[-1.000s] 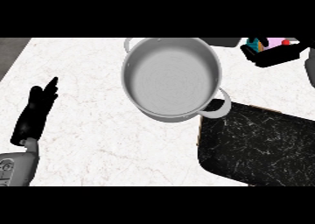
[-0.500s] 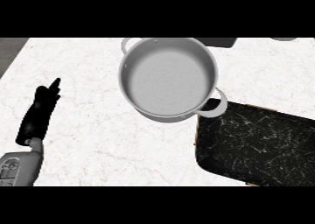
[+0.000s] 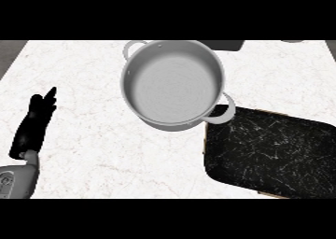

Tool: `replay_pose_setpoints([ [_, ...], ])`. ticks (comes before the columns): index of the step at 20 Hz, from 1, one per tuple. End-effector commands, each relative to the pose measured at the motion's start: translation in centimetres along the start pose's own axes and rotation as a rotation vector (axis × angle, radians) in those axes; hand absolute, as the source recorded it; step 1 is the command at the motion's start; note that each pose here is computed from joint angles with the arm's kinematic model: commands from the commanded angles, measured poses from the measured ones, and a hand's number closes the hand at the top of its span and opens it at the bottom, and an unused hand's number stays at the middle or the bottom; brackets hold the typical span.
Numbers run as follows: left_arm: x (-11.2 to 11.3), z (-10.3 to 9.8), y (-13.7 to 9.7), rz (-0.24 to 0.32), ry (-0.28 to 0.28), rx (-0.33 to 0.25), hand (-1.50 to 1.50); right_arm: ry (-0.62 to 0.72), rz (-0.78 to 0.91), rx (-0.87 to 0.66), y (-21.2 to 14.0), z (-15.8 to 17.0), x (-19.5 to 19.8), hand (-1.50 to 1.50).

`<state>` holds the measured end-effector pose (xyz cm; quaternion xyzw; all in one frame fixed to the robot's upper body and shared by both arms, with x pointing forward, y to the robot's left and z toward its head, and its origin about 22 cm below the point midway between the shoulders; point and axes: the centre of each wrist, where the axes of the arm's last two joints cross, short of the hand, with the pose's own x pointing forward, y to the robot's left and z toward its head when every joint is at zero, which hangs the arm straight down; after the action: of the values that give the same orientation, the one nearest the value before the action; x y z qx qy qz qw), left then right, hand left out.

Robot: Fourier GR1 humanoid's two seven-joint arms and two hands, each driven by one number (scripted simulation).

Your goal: Pick the cupcake from the tray and place it in the pot

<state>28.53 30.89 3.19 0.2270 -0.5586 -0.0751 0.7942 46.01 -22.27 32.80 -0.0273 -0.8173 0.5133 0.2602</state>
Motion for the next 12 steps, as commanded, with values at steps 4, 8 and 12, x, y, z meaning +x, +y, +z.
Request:
replay_pose_setpoints([
  [4,-1.2,0.4,1.7,0.0,-0.001,0.01,0.0,-0.077,-0.109,0.208,5.4,-3.9,-0.5,1.5],
  [8,0.4,1.0,0.4,0.014,0.005,-0.004,0.0,-0.057,-0.066,0.295,6.9,-7.6,1.3,1.5],
  [12,-0.9,0.2,0.4,-0.006,0.014,0.025,0.0,-0.046,-0.118,0.387,10.8,-7.6,0.0,1.5],
])
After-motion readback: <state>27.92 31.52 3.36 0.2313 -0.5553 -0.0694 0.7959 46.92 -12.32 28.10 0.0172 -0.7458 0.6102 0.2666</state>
